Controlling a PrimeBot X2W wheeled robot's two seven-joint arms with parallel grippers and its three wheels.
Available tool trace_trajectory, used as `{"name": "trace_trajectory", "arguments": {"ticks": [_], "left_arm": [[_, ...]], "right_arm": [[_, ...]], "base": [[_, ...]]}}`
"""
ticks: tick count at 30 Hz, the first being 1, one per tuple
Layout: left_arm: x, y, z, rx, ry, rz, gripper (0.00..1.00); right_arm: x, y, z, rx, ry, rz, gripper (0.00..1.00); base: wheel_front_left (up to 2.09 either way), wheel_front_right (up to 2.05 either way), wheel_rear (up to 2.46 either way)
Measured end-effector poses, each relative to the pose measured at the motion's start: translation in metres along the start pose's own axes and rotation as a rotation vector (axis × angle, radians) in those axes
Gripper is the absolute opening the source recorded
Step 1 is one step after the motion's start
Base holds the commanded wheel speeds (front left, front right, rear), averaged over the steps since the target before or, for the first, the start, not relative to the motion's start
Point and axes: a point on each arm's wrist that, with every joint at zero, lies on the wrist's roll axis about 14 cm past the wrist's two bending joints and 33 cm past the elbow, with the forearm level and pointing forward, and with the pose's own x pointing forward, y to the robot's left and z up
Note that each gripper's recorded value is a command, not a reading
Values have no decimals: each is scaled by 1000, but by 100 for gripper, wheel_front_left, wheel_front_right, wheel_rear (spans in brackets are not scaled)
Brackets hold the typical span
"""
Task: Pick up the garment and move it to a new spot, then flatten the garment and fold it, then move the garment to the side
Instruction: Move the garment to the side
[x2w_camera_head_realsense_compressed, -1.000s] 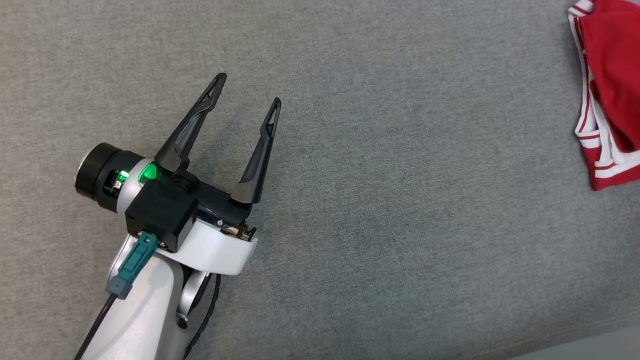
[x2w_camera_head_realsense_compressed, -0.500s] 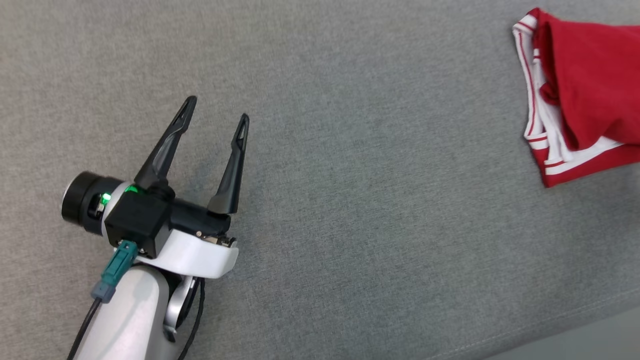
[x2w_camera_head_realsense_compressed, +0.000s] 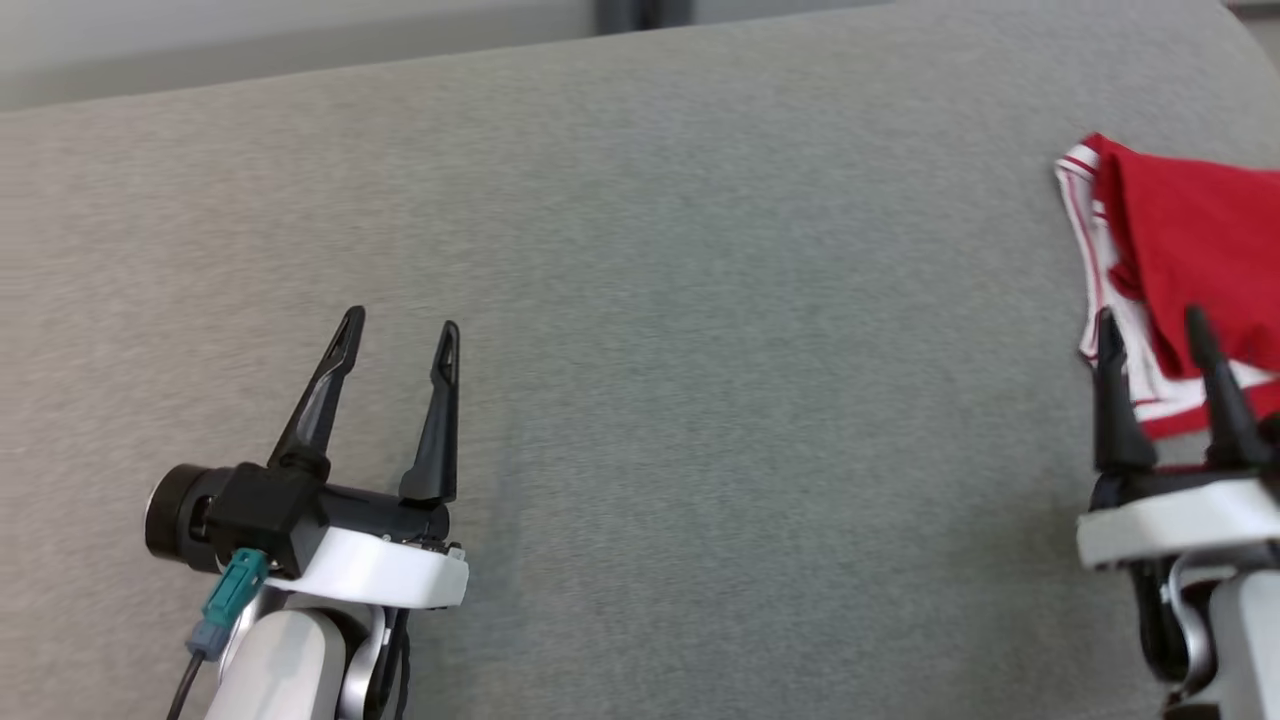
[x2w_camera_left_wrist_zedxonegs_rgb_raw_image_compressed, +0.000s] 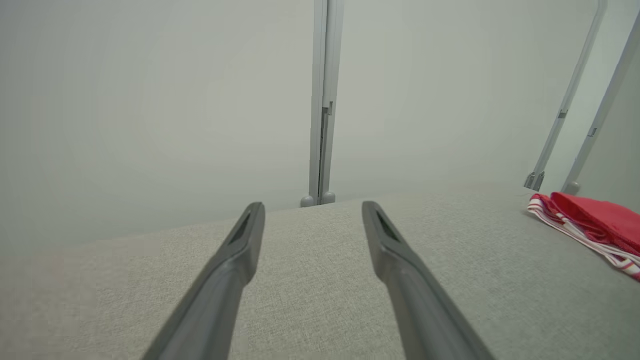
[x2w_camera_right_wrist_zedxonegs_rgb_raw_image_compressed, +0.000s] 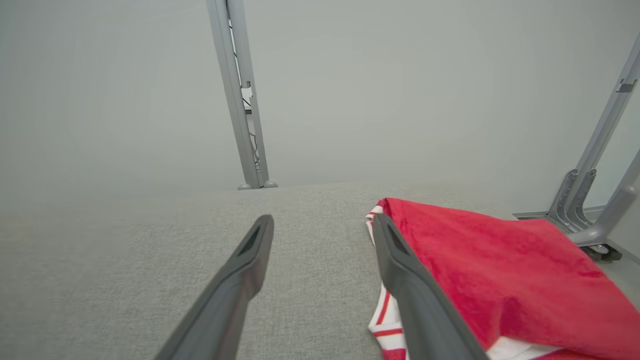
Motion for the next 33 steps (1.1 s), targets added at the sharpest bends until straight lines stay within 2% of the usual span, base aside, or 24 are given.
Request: {"name": "trace_trajectory", "arguments": {"ticks": [10, 19, 33], "left_arm": [[-64, 72, 11, 60, 16, 262, 100], [-96, 85, 21, 78, 9, 327, 100], [-124, 80, 17, 68, 31, 319, 100]], "right_arm": [[-14, 75, 3, 51, -27, 171, 100], [-33, 87, 19, 41, -56, 211, 100], [-71, 65, 31, 17, -50, 167, 100]], "base": [[0, 0, 0], [0, 0, 0], [0, 0, 0]]}}
